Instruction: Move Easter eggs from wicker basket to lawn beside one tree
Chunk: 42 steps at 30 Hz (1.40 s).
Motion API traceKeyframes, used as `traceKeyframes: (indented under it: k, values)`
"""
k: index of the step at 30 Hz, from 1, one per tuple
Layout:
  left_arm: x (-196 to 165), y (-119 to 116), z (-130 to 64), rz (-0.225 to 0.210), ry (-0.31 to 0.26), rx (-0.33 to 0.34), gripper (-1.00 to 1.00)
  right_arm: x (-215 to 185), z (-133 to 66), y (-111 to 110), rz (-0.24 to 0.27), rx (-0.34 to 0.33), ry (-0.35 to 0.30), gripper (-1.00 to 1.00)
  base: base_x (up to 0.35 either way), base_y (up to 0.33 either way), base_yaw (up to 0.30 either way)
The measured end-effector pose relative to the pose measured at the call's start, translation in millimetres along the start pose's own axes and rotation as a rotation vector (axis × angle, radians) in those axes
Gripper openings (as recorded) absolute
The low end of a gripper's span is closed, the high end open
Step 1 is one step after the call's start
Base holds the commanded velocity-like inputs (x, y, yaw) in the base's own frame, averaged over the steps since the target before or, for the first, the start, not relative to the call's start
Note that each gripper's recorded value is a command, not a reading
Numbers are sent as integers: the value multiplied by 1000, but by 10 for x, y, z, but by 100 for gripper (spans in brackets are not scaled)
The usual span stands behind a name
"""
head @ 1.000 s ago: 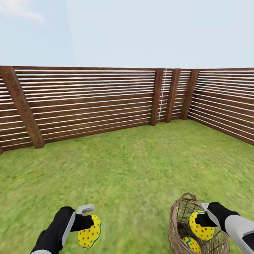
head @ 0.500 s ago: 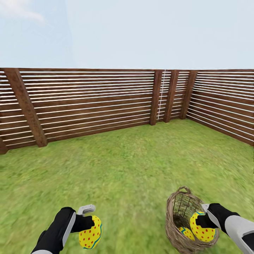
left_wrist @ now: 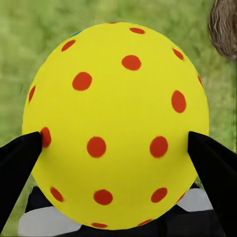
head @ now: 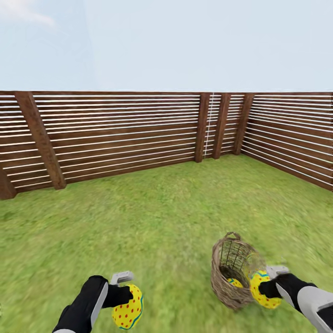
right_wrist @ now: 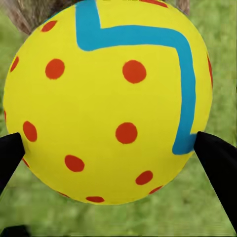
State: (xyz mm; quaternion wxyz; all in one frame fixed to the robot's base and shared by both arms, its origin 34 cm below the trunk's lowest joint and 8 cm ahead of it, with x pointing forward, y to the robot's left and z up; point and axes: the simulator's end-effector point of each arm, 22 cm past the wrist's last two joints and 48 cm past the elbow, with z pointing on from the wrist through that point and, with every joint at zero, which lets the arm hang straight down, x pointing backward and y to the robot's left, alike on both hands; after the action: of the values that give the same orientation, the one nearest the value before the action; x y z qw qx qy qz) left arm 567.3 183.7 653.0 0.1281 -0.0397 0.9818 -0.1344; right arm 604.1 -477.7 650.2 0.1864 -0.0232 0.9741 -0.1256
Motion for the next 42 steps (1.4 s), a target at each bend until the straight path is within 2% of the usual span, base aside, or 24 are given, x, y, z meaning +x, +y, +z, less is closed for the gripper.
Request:
traceKeyframes:
  k: [1, 4, 5, 7, 8, 9, 10, 11, 13, 14, 15, 17, 19, 20, 21, 23, 29, 30, 31, 34, 35, 36, 38, 42]
  values:
    - [15, -26, -1, 1, 4, 3, -100, 249, -71, 31, -21, 9, 173, -100, -322, 0, -170]
    - [26, -49, -26, 1, 10, 4, -100, 8, -226, 267, -42, -28, 220, -100, -319, 0, -105]
    - [29, -54, -37, 1, 11, 4, -100, -303, -322, 370, -52, -54, 174, -100, -318, 0, -52]
    - [26, -62, -63, 1, 12, 4, -100, -1259, -672, 455, -87, -83, -42, -100, -317, 0, -22]
    - [57, -80, -60, 0, 20, 7, -100, -1572, -846, 460, -101, -87, -119, -100, -312, 0, -4]
    - [140, -135, -29, -1, 40, 14, -100, -1814, -1023, 297, -107, -69, -182, -100, -302, 0, -1]
    - [189, -203, -7, -1, 49, 23, -100, -1979, -1209, 230, -81, -85, -213, -100, -294, 0, -41]
    - [201, -251, 5, 1, 47, 30, -100, -1835, -1302, 252, -57, -102, -113, -100, -288, 0, -16]
    - [204, -275, -5, 4, 44, 30, -100, -1020, -977, 166, -39, -81, 141, -100, -284, 0, -3]
    - [204, -280, -16, 4, 45, 30, -100, -637, -821, 96, -24, -66, 229, -100, -282, 0, -1]
    - [202, -283, -30, 4, 45, 30, -100, -516, -746, 53, -13, -61, 237, -100, -282, 0, 0]
    - [200, -289, -56, 4, 45, 29, -100, -349, -560, 28, -4, -55, 195, -100, -281, 0, 0]
    - [193, -297, -82, 3, 45, 30, -100, -84, -464, 371, -4, -93, 232, -100, -281, 0, 0]
    - [190, -302, -96, 3, 45, 30, -100, 175, -349, 520, -4, -100, 225, -100, -280, 0, 0]
    - [189, -306, -108, 4, 45, 30, -100, 291, -282, 529, -15, -90, 186, -100, -280, 0, 0]
    - [185, -312, -134, 3, 45, 30, -100, 441, -265, 697, -26, -105, 175, -100, -280, 0, 0]
    - [174, -325, -211, 1, 45, 29, -100, 482, -345, 774, -34, -110, 194, -100, -258, 0, 0]
    - [171, -313, -226, 0, 44, 26, -100, 480, -357, 748, -28, -108, 194, -100, -55, 0, 0]
    - [169, -319, -241, -3, 43, 27, -100, 471, -365, 596, -20, -91, 191, -100, -18, 0, 0]
    - [166, -342, -277, -3, 43, 30, -100, 355, -427, -238, 25, 0, 153, -100, -4, 0, 0]
    - [167, -347, -289, -4, 44, 30, -100, 365, -473, -575, 78, 30, 144, -100, 0, 0, 0]
    - [183, -361, -292, -3, 48, 32, -100, 357, -508, -740, 160, 35, 130, -100, 0, 0, 0]
    - [282, -415, -258, -2, 65, 40, -100, 330, -538, -792, 223, 33, 118, -100, 0, 0, 0]
    - [288, -458, -274, 1, 55, 44, -100, 260, -582, -807, 229, 40, 100, -100, 0, 0, 0]
